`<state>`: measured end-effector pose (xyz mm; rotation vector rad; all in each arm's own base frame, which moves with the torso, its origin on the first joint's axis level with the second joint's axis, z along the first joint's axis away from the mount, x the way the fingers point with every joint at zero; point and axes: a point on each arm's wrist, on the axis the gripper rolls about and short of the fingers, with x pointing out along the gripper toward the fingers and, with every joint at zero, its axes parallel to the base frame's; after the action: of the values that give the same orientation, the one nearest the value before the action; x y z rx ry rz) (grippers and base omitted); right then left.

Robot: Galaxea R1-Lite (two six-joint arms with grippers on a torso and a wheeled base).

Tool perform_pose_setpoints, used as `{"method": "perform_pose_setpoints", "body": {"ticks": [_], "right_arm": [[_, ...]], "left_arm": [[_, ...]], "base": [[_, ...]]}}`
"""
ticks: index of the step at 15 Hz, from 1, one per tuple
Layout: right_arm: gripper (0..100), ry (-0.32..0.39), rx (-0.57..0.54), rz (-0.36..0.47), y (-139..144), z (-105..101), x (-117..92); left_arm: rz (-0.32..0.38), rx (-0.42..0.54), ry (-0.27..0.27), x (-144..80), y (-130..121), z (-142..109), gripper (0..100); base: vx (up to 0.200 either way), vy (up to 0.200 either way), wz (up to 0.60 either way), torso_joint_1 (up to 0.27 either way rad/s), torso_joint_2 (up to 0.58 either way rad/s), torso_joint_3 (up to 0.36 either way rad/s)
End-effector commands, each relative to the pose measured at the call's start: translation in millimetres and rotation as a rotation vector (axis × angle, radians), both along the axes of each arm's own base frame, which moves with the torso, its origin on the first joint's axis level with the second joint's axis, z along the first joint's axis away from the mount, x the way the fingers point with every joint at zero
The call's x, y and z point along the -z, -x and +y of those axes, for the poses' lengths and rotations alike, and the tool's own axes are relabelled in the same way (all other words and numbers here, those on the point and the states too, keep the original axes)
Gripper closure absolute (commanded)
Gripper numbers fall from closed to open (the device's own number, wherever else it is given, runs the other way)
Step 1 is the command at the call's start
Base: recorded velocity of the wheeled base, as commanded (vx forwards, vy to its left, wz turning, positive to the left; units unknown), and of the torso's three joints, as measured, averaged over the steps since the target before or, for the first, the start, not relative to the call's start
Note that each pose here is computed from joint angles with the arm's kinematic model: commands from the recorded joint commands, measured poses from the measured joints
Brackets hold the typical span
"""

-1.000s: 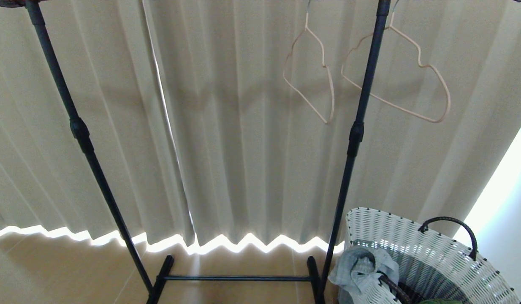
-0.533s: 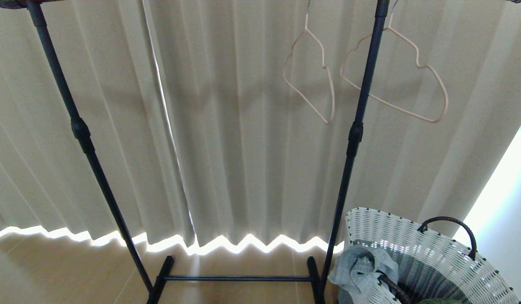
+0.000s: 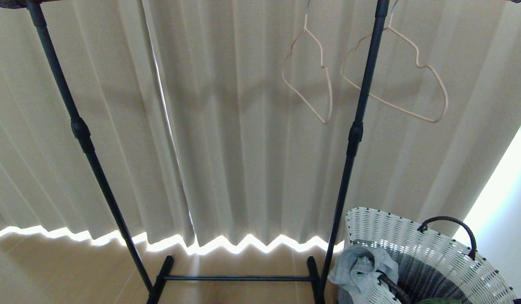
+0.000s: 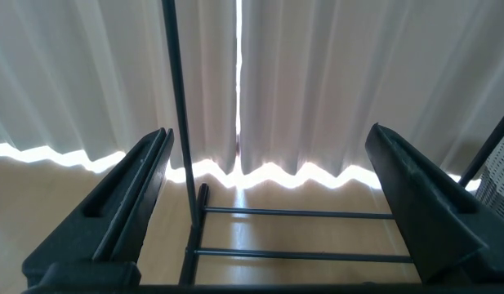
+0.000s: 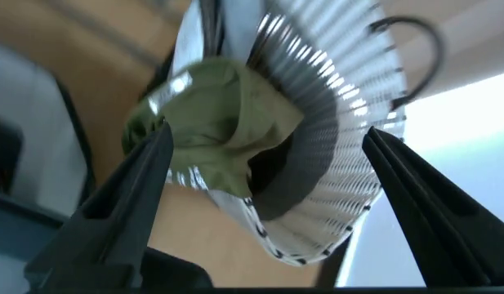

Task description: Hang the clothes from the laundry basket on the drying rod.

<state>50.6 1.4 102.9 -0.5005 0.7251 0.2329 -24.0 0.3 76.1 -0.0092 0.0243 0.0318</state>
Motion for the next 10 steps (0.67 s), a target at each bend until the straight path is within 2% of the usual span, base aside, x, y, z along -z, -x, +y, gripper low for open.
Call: {"method": "perform_pose_setpoints", "body": {"ticks": [1, 2, 4, 10], "right_arm": [[0, 0.066, -0.046, 0.24, -47, 0, 20], [0, 0.072, -0.044, 0.254, -53, 0, 23], [0, 0.076, -0.045, 0.333, -77, 1, 38], [0, 0.142, 0.001, 0.378, -113, 0, 70]], "left_arm": [[0.0, -0.001, 0.001, 0, 0, 0, 0], [0.0, -0.002, 0.001, 0, 0, 0, 0], [0.0, -0.002, 0.001, 0, 0, 0, 0], [0.0, -0.001, 0.001, 0, 0, 0, 0]], "base": [[0.0, 0.0, 0.0, 0.0, 0.0, 0.0], [0.0, 0.0, 0.0, 0.0, 0.0, 0.0], [0.0, 0.0, 0.0, 0.0, 0.0, 0.0], [0.0, 0.0, 0.0, 0.0, 0.0, 0.0]]}}
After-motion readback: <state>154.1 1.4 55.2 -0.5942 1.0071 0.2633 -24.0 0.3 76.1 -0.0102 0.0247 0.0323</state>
